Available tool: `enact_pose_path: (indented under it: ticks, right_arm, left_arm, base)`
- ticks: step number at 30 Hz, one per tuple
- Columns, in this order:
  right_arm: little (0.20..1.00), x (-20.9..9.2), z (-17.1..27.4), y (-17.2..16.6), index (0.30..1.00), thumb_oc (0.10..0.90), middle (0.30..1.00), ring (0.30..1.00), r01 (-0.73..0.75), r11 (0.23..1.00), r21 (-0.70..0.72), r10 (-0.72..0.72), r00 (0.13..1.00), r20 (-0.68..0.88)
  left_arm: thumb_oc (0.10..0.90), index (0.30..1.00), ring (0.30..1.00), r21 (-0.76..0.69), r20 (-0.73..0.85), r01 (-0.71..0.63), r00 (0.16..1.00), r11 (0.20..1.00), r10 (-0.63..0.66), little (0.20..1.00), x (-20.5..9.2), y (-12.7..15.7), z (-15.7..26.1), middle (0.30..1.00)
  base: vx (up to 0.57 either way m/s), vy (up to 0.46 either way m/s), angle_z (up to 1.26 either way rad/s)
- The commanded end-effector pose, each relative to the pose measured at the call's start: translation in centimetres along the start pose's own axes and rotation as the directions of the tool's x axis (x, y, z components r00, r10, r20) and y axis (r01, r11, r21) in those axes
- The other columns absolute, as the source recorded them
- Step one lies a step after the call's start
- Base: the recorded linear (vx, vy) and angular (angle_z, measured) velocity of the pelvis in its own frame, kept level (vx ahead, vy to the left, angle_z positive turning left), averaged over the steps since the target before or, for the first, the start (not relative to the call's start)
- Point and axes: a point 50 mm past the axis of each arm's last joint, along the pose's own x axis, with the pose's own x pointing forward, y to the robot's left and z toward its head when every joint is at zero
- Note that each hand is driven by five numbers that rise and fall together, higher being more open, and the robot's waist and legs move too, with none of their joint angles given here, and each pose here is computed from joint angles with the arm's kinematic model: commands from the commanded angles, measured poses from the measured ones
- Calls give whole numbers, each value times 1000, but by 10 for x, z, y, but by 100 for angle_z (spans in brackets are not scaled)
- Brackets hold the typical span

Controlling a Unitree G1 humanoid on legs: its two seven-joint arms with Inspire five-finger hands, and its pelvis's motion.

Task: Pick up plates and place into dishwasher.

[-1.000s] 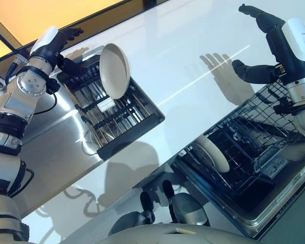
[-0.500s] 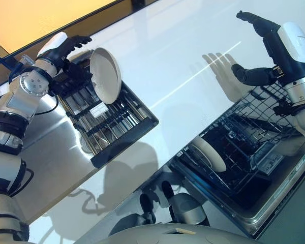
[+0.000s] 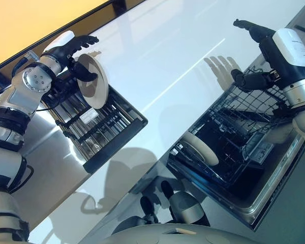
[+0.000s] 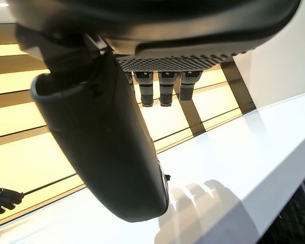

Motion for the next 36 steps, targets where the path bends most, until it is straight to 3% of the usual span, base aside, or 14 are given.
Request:
enact_pose_path:
  ticks: [1, 11, 16, 27, 36]
  right_arm:
    - [900, 7, 19, -42, 900, 800, 900, 900, 143, 986, -85, -132, 984, 123]
    - [900, 6, 19, -45, 900, 800, 900, 900, 99, 988, -119, -82, 988, 133]
    - [900, 6, 19, -45, 900, 800, 900, 900, 62, 988, -138, -43, 990, 134]
    - [900, 11, 22, -41, 900, 800, 900, 900, 19, 983, -182, 8, 989, 145]
    - [900, 11, 20, -40, 900, 800, 900, 900, -13, 977, -211, 44, 989, 141]
  left_arm:
    - [800, 900, 900, -3, 41, -214, 976, 977, 214, 900, 3, 48, 14, 900]
    - [800, 900, 900, 164, -4, -261, 964, 951, 265, 900, -2, 52, 2, 900]
    - [800, 900, 900, 274, 9, -218, 975, 937, 224, 900, -4, 49, 1, 900]
    - [800, 900, 900, 377, 124, -184, 981, 908, 148, 900, 0, 40, 18, 900]
    - [800, 900, 900, 491, 102, -105, 993, 865, 63, 900, -1, 29, 11, 900]
  base:
    - [67, 9, -3]
    - [66, 9, -7]
    - [39, 19, -1]
    - [23, 13, 0]
    - [0, 0, 0]
